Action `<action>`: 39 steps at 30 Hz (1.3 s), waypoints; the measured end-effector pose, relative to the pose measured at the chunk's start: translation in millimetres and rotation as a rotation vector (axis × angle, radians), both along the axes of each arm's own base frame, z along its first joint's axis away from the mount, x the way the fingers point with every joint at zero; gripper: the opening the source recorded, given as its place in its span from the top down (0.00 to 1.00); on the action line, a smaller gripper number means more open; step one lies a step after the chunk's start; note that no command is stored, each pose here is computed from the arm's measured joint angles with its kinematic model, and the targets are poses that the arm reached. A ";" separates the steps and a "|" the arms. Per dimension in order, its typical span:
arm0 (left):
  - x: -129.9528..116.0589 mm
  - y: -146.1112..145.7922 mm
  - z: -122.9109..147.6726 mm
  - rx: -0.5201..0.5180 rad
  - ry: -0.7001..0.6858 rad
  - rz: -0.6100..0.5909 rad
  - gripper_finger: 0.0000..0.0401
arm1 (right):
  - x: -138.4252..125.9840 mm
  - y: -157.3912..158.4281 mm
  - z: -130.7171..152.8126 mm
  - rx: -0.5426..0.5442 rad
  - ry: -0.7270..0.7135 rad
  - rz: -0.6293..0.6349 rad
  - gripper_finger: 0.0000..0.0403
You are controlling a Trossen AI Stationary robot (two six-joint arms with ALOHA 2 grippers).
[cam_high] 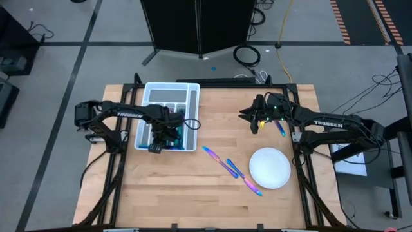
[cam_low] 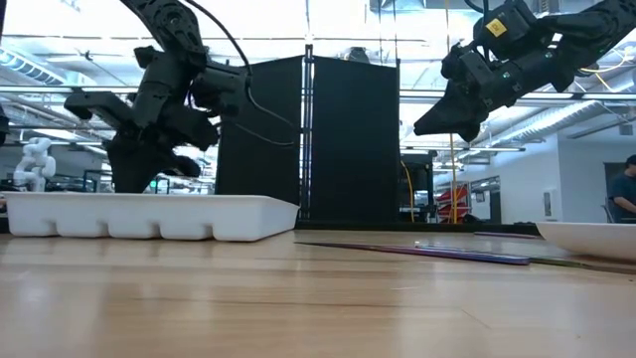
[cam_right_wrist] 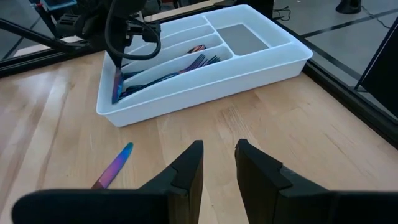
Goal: Sort silverware
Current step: Put the iridescent knife into the white silverware tray
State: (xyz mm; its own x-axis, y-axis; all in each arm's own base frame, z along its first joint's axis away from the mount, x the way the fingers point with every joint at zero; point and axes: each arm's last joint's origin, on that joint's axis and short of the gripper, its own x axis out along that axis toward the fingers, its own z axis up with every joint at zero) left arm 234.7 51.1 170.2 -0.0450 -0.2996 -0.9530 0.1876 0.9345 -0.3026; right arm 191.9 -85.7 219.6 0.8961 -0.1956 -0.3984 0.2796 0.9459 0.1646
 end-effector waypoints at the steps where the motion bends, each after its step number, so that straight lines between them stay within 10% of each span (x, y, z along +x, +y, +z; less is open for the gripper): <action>1: 0.7 0.3 1.9 0.000 0.001 0.000 1.00 | 0.0 0.0 0.0 0.000 0.000 0.000 0.80; 15: -6.7 3.5 9.4 0.038 0.125 0.082 0.99 | 0.0 0.0 0.0 0.000 0.000 0.000 0.80; 29: -19.2 6.2 -12.8 0.036 0.145 0.142 0.66 | -0.3 0.2 -0.8 0.014 0.006 -0.004 0.80; 39: -15.7 -1.0 -18.3 0.032 0.092 0.113 0.61 | -0.3 0.1 -0.8 0.012 0.006 -0.004 0.80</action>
State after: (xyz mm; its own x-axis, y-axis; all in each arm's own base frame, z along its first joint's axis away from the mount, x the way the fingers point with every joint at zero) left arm 219.0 50.1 151.9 -0.1002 -0.2773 -0.9555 0.0538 0.9575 -0.2835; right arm 191.6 -85.6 218.9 0.8930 -0.1941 -0.4060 0.2841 0.9429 0.1741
